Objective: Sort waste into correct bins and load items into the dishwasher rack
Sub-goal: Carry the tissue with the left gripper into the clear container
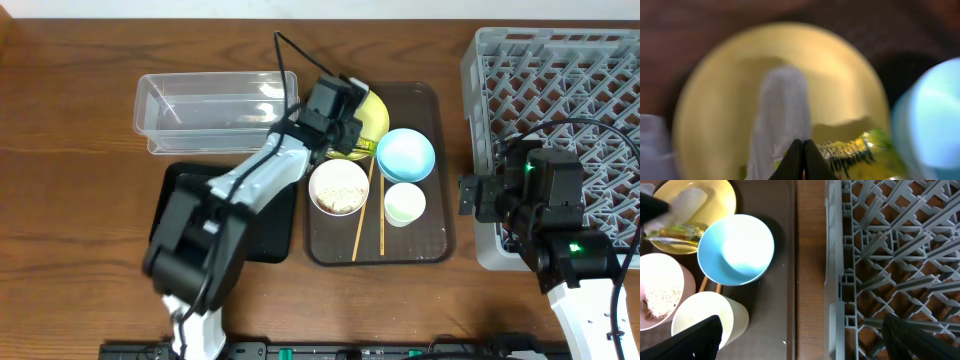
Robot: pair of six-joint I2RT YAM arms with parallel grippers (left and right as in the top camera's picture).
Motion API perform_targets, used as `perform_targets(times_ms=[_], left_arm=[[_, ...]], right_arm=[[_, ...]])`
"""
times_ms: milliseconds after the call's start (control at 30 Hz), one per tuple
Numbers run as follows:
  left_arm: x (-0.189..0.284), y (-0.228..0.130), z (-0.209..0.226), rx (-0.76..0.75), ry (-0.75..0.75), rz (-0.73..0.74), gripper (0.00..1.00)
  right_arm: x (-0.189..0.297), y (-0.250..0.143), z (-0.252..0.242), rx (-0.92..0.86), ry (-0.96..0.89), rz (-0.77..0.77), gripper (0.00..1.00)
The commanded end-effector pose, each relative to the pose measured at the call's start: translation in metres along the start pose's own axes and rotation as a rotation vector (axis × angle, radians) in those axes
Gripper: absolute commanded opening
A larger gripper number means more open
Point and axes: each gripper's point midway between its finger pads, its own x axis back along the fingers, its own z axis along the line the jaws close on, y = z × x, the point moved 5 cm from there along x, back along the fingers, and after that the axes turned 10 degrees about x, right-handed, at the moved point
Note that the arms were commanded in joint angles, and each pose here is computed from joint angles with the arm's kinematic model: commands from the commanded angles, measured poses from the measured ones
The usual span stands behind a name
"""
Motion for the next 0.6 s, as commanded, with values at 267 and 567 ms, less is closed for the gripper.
perform_targets(times_ms=[267, 567], left_arm=[[0.108, 0.056, 0.083, 0.354, 0.245, -0.216, 0.06], [0.122, 0.051, 0.146, 0.54, 0.331, -0.242, 0.48]], right_arm=[[0.005, 0.007, 0.002, 0.001, 0.008, -0.022, 0.99], [0.005, 0.007, 0.002, 0.001, 0.008, -0.022, 0.99]])
